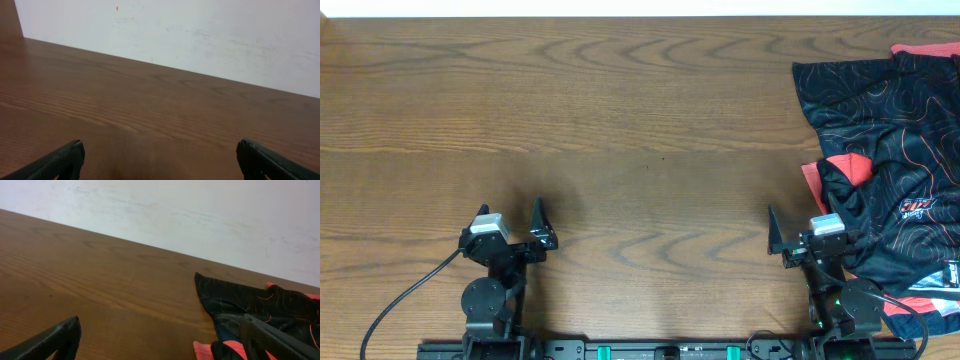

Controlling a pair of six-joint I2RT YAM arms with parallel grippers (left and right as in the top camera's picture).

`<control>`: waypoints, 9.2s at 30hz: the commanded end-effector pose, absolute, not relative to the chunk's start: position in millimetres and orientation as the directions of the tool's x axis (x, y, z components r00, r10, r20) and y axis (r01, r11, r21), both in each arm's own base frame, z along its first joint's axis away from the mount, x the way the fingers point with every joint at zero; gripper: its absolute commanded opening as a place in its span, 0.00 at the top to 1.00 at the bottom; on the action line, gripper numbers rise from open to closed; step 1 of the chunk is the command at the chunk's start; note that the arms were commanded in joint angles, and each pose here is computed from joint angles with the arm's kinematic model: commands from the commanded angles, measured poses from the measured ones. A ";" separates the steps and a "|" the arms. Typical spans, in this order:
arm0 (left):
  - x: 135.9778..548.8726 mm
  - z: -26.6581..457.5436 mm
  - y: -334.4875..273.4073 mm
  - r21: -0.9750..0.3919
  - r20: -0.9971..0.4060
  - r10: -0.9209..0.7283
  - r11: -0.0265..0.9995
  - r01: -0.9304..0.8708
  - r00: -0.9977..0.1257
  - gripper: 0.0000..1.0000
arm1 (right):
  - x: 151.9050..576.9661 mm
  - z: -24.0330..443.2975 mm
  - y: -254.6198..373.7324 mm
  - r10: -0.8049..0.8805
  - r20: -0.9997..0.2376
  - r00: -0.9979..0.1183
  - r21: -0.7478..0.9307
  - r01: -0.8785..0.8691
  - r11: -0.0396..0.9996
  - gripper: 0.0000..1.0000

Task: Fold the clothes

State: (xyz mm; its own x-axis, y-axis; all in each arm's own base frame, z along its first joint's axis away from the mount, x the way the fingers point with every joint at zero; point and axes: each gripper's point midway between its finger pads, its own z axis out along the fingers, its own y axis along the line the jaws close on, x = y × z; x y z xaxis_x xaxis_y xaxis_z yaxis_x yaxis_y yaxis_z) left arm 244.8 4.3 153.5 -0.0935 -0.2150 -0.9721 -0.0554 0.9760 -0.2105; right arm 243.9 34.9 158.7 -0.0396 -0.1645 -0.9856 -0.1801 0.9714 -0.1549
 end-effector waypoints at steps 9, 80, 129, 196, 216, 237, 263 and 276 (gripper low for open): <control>243.7 136.1 8.2 -0.184 -0.970 -0.194 0.979 -0.083 -0.143 0.02 | 243.4 156.8 38.9 -0.172 -0.984 -0.042 -0.161 -0.195 0.967 0.01; 241.6 168.5 -11.2 -0.220 -0.911 -0.214 0.975 -0.022 -0.353 0.02 | 240.5 177.7 -1.1 0.039 -0.983 -0.179 0.030 0.051 0.998 0.01; 271.0 164.7 -11.6 -0.187 -0.701 -0.208 0.977 -0.105 -0.682 0.02 | 328.1 158.1 4.6 0.082 -0.480 -0.873 0.206 -0.021 0.978 0.99; 342.0 19.5 -166.7 -0.582 -0.331 -0.300 0.811 -0.056 -0.895 0.54 | 324.2 119.6 0.5 0.269 -0.393 -0.879 -0.006 0.296 0.955 0.01; 463.0 203.0 55.4 -0.506 -0.768 -0.544 0.839 -0.202 -0.337 0.94 | 319.1 117.6 -4.3 0.280 -0.374 -0.884 -0.015 0.308 0.951 0.01; 382.9 74.3 -108.7 -0.537 -0.260 -0.350 0.827 -0.166 -0.900 0.25 | 318.0 116.7 -1.0 0.282 -0.364 -0.888 0.001 0.302 0.953 0.01; 519.9 200.8 -19.0 -0.530 -0.712 -0.465 0.848 -0.032 -0.527 0.94 | 315.7 115.7 -0.2 0.282 -0.353 -0.892 0.002 0.300 0.954 0.01; 457.8 165.4 -4.5 -0.572 -0.387 -0.527 0.781 -0.252 -0.757 0.02 | 316.3 115.8 0.0 0.281 -0.355 -0.892 0.004 0.300 0.954 0.01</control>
